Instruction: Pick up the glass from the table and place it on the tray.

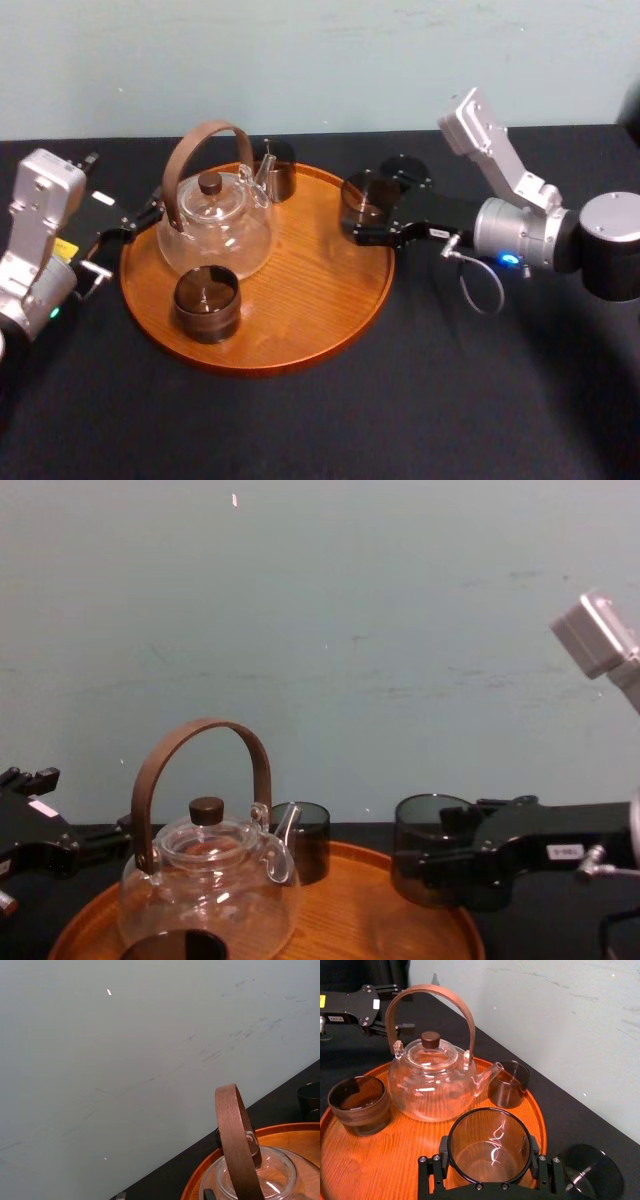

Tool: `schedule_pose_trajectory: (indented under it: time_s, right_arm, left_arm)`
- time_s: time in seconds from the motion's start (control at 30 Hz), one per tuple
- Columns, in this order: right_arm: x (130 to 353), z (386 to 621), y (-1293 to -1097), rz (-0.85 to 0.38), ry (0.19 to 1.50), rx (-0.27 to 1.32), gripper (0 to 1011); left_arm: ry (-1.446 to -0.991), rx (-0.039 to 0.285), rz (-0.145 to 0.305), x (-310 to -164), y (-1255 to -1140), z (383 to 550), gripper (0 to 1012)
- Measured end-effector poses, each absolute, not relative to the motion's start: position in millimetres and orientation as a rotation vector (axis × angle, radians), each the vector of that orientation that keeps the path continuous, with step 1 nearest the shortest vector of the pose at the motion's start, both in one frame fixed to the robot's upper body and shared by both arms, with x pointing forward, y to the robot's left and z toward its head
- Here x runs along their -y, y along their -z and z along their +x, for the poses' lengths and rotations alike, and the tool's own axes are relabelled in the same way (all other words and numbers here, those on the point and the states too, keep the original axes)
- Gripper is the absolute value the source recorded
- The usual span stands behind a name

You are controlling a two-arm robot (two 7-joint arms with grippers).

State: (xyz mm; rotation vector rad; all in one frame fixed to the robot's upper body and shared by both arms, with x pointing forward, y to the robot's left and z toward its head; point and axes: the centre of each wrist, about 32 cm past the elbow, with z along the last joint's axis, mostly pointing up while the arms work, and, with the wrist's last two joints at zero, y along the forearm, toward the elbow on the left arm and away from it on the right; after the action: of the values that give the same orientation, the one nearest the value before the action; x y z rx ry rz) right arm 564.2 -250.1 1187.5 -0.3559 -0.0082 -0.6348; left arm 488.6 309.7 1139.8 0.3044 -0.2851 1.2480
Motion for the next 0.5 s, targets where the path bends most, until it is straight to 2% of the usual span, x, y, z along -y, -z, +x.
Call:
schedule_pose_trajectory:
  time_s: [0.5]
  right_arm:
    - [226,579,-1170.4,-0.328,0.615,0.008,906]
  left_arm:
    - [-1.248,0.285,0.304,-309.7,-1139.8,488.6,1001]
